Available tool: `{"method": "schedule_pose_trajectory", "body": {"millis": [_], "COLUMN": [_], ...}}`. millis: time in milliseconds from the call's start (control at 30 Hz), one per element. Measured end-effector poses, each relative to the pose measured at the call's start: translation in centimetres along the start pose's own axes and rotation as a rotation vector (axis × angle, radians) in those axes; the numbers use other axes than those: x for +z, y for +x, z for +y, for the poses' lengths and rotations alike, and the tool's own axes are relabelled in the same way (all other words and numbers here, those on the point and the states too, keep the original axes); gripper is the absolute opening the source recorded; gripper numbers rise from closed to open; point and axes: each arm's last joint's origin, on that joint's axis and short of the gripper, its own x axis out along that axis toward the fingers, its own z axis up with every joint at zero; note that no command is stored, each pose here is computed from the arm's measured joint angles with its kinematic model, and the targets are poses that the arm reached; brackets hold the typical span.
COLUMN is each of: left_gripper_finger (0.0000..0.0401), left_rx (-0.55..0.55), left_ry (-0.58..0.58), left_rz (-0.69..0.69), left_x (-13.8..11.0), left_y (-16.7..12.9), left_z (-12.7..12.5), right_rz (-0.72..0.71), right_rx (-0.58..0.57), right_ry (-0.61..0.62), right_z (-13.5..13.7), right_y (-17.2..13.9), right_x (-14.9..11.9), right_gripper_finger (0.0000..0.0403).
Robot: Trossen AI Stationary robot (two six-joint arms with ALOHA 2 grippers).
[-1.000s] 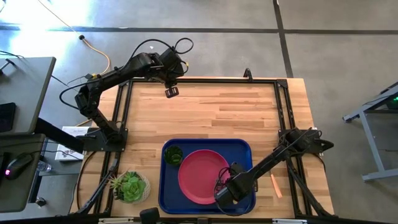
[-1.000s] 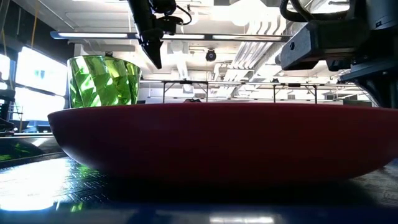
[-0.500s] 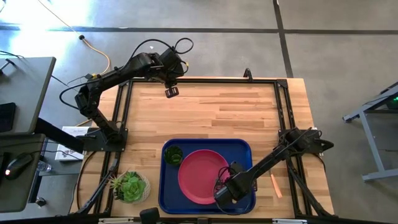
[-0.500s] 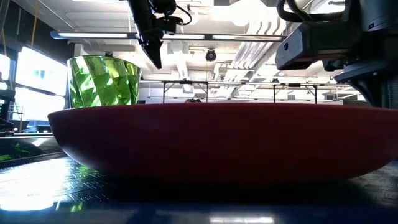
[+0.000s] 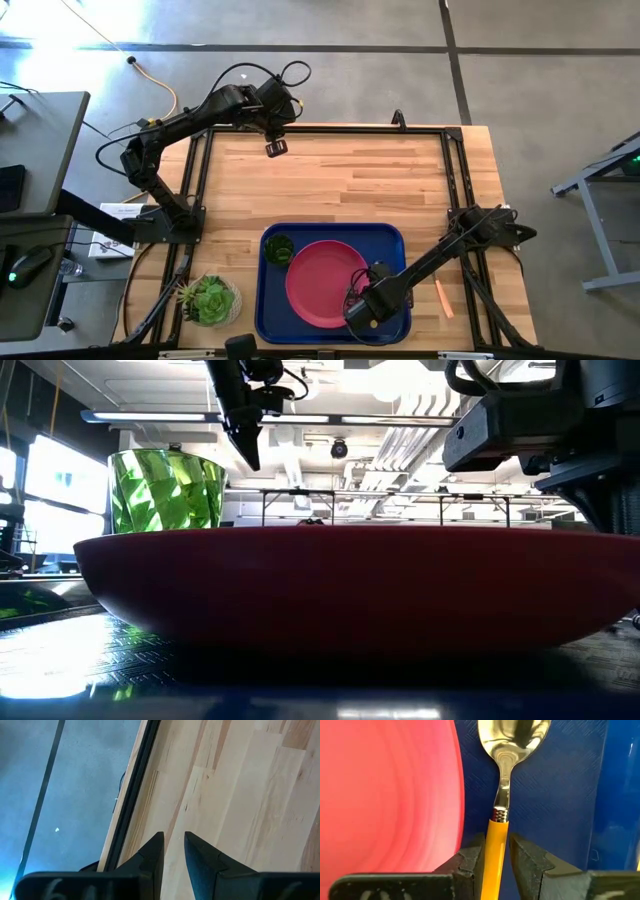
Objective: Pick and place plate/cup/fork/spoon on tray
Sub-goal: Put the yellow spoon on the blue serving tray to the right side of the pink plate
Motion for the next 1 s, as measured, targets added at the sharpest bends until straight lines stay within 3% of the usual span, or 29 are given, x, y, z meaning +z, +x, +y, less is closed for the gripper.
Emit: {"method": "schedule_pose_trajectory", "body": {"millis": [733, 1000], "left_gripper_finger": [0.0065, 0.0065], "left_rx": [0.000, 0.000], "left_ry": [0.000, -0.001], "left_rz": [-0.001, -0.001], "left_x": [0.0, 0.0], "left_y": [0.0, 0.0], "left_z": [0.0, 0.0], "right_rz": [-0.019, -0.070], "right_rx": [-0.025, -0.062], "right_ry": [-0.003, -0.005], "right_z": [-0.3, -0.4], "right_y": [-0.1, -2.0], "right_x": [0.1, 0.2], "right_gripper_finger": [0.0087, 0.0087]}}
